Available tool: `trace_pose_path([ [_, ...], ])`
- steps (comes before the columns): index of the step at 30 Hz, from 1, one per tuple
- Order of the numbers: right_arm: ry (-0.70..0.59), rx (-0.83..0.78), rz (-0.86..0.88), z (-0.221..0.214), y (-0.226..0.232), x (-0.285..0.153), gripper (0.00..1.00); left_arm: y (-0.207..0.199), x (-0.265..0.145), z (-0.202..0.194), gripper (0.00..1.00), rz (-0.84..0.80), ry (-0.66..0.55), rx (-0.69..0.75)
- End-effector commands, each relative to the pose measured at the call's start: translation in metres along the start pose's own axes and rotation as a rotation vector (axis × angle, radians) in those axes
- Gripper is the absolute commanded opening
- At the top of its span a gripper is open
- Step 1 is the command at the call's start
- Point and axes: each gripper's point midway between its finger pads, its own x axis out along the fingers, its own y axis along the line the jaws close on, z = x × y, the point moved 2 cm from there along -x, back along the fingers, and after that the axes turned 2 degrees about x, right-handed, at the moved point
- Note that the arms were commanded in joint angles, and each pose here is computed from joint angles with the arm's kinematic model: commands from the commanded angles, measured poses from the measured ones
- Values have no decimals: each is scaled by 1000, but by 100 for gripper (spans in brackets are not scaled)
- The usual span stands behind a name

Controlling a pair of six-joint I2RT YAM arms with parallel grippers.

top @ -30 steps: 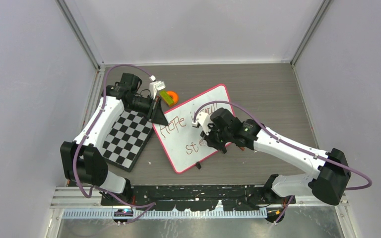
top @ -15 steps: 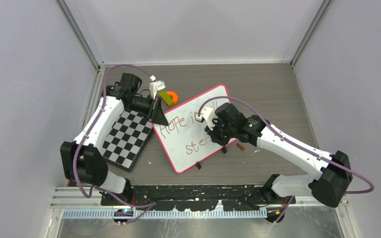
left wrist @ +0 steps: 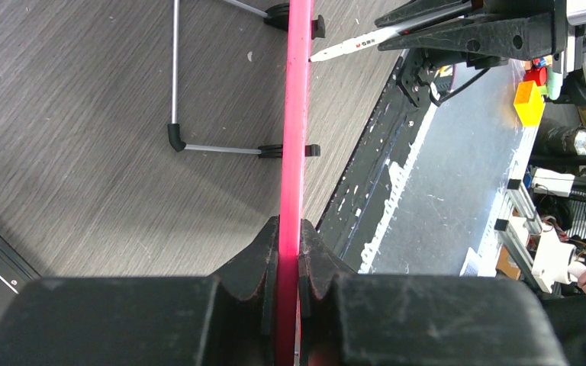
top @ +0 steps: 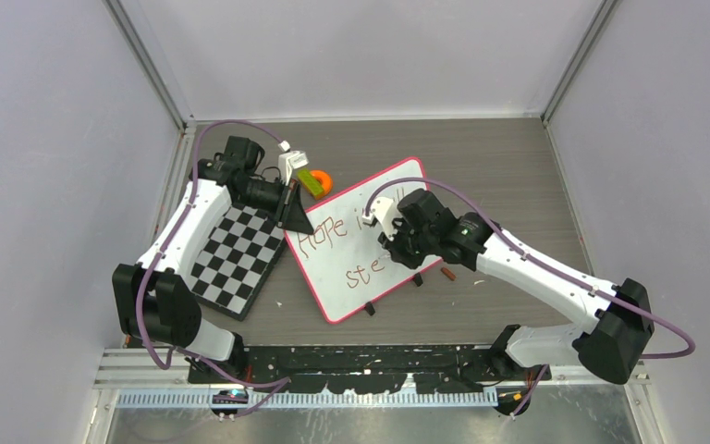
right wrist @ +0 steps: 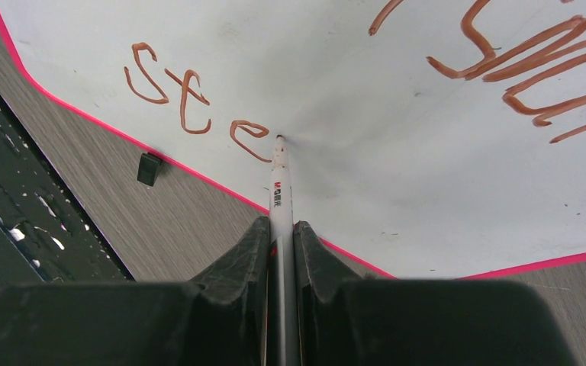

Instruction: Write a sentence on the whiteboard

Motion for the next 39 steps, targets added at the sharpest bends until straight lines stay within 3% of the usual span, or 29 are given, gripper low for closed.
trace_pose_path([
  [1, -72, -15, -78, 22, -18, -9, 0, 0, -3, 4, 0, 19, -11, 39],
  [11, -78, -5, -71, 26, -21, -12, 0, 0, -3, 3, 0, 20, -9, 40],
  [30, 31, 21, 4, -20, 0, 15, 0, 4, 0, 3, 0, 12, -6, 35],
  [39, -5, 16, 95, -3, 20, 7, 0, 4, 1, 3, 0, 8, -6, 35],
])
